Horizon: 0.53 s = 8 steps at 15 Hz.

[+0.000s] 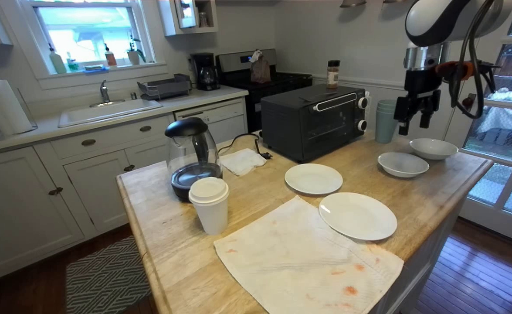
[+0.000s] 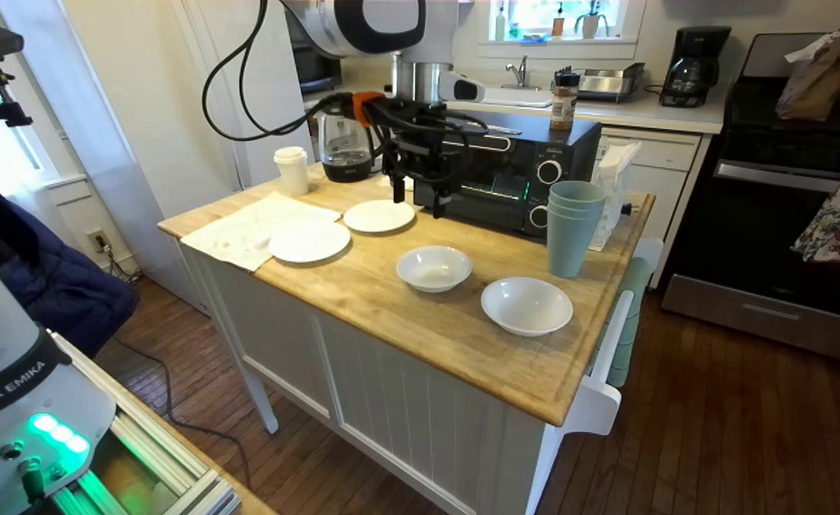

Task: Remove the white plate on the right stack of two plates and place the plate on the table

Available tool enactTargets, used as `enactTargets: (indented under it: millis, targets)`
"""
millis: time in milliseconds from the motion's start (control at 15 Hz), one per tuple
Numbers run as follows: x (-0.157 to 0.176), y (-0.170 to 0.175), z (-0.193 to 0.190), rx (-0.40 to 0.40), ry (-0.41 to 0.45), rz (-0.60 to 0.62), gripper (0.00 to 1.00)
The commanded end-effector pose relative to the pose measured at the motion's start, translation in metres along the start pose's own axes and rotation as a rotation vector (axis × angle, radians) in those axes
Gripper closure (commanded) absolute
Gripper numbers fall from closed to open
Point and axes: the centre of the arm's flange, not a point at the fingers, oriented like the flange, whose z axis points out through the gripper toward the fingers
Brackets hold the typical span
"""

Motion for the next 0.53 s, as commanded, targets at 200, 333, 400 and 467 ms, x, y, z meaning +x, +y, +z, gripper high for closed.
enactTargets:
  millis: [200, 333, 400, 467]
  targets:
    - [-0.017, 0.017, -0.016, 0.006, 0.028, -0.009, 0.0]
    - [-0.019, 0.018, -0.02, 0.008, 0.041, -0.006, 0.0]
    - [-0.005, 0.016, -0.013, -0.002, 0.022, 0.008, 0.0]
    - [-0.006, 0.017, -0.015, -0.002, 0.026, 0.008, 0.0]
